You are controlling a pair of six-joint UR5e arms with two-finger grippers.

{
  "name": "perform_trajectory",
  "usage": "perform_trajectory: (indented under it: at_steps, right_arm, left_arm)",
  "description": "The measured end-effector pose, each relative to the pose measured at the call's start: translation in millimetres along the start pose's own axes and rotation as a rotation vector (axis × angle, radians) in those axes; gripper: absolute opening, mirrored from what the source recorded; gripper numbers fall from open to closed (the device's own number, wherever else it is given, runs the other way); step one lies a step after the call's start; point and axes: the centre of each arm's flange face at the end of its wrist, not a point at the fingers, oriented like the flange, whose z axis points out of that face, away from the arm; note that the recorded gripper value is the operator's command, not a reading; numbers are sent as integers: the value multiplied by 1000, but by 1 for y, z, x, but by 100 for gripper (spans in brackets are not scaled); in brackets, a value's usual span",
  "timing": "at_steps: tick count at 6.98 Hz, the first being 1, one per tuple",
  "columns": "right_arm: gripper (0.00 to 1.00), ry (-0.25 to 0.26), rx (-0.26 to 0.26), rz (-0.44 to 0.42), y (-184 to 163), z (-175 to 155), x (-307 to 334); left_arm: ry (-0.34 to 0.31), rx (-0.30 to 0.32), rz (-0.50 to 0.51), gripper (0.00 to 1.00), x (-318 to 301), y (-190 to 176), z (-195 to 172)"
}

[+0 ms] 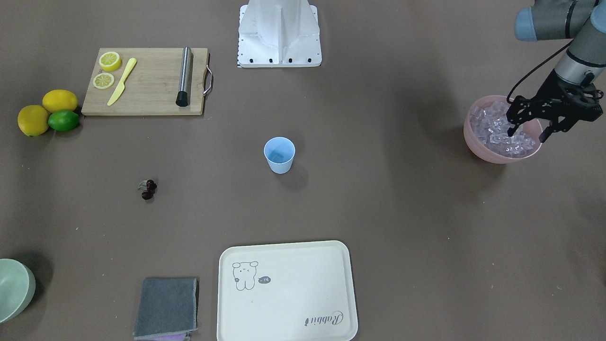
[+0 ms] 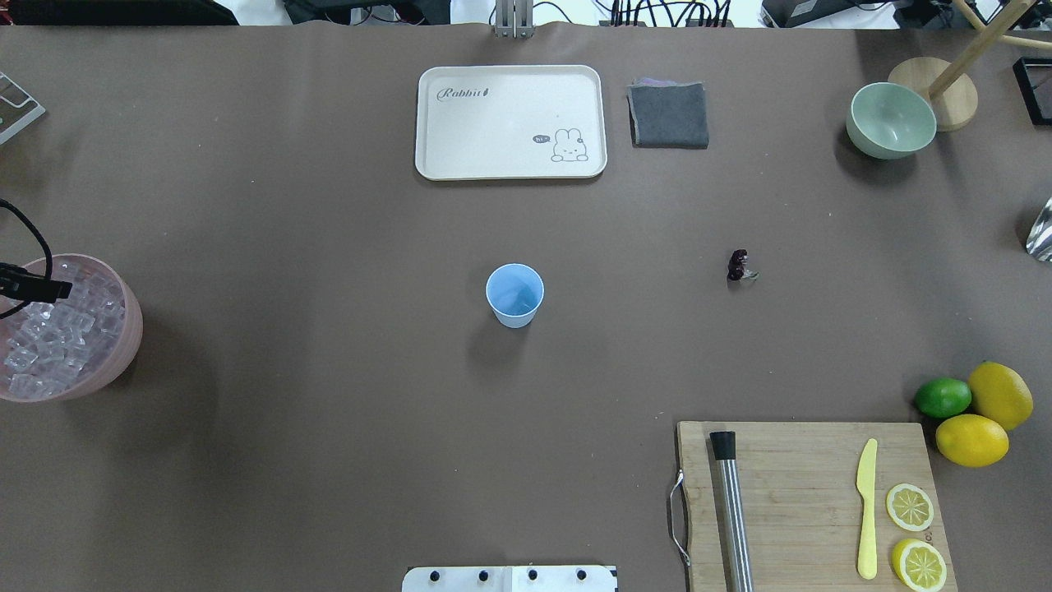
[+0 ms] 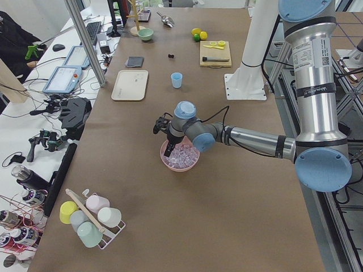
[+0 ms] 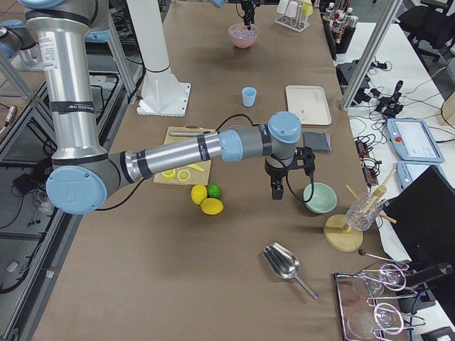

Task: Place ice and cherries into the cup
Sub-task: 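Lower the left gripper into the ice bowl and grasp another cube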

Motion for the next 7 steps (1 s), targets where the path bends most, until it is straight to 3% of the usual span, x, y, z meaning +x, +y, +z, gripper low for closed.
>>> perform_trajectory:
  at_steps: [6,7]
  right_arm:
    - [100,0,1,0,-1,0,-1]
    - [100,0,2,-1,-1,-1,-1]
  left_arm:
    - [-13,-45,13,74,-6,15,16]
    - [-15,-51,20,64,-8,18,17]
